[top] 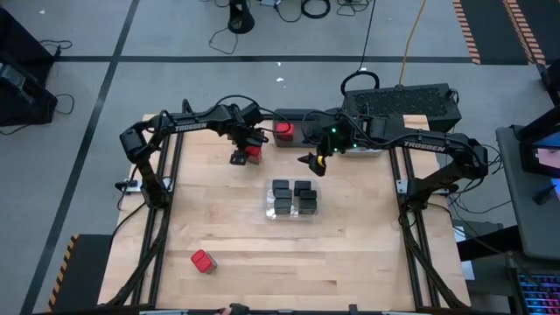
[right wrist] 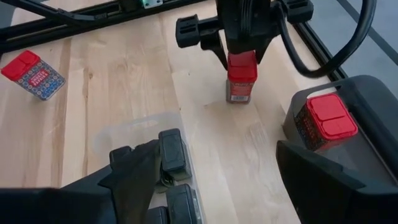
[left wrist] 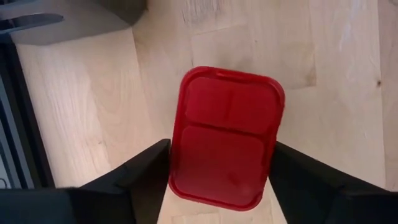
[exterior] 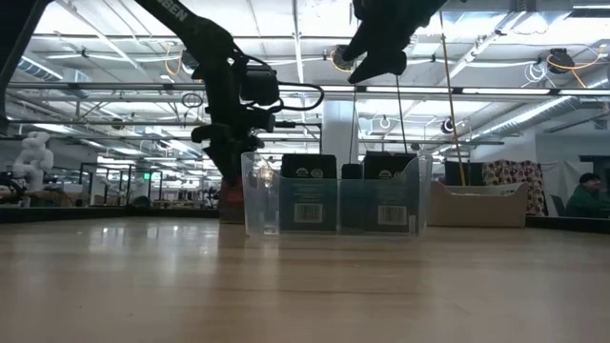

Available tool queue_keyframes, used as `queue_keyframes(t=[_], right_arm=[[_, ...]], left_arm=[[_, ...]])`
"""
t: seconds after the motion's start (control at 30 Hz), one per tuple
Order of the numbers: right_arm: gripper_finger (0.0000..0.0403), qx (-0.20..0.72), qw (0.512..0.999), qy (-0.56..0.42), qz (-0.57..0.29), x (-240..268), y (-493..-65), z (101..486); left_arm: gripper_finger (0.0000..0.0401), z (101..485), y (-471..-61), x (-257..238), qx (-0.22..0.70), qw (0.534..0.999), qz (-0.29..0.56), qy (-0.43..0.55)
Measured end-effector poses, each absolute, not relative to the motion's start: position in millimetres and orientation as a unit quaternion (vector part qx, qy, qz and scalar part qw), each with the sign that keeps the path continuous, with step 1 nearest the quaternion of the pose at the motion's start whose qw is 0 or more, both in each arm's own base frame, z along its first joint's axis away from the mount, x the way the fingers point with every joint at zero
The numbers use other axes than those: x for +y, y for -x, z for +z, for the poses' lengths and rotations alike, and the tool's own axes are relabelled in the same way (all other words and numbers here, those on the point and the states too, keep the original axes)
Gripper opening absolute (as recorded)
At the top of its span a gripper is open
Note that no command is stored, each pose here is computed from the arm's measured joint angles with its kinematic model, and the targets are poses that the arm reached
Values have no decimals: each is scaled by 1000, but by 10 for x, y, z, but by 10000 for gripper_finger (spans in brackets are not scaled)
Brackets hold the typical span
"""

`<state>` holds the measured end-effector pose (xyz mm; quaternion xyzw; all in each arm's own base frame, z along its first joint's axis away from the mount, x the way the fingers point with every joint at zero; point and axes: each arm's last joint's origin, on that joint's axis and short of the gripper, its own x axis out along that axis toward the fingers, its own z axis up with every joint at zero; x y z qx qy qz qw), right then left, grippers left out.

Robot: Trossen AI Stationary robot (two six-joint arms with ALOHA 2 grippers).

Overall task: Sort spices by type
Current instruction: Put the red seasoning can into the black bin

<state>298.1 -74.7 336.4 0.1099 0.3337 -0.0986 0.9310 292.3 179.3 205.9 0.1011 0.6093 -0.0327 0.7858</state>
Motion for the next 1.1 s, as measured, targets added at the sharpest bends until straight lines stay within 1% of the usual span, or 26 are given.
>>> queue_keyframes(t=[0.1,0.17,0.47,0.7,0.93,1.1], right_arm=[[302,342,928,-111,-99,-744,-2969,3351],[302,347,925,-115,-100,-743,-2962,3342],[302,352,923,-116,-100,-741,-2956,3334],[302,340,928,-109,-104,-724,-2861,3431],[302,306,938,-79,-145,-758,-2647,3637],[302,304,936,-79,-156,-784,-2502,3711]], left_arm=[[231,2060,-2925,1794,609,787,-25,-93],[223,2061,-2927,1796,609,787,-23,-93],[221,2090,-2910,1786,609,790,-7,-72],[218,2305,-2846,1745,588,804,6,-86],[216,2745,-2910,1802,564,817,46,-110],[205,3190,-2975,1888,514,842,82,-141]])
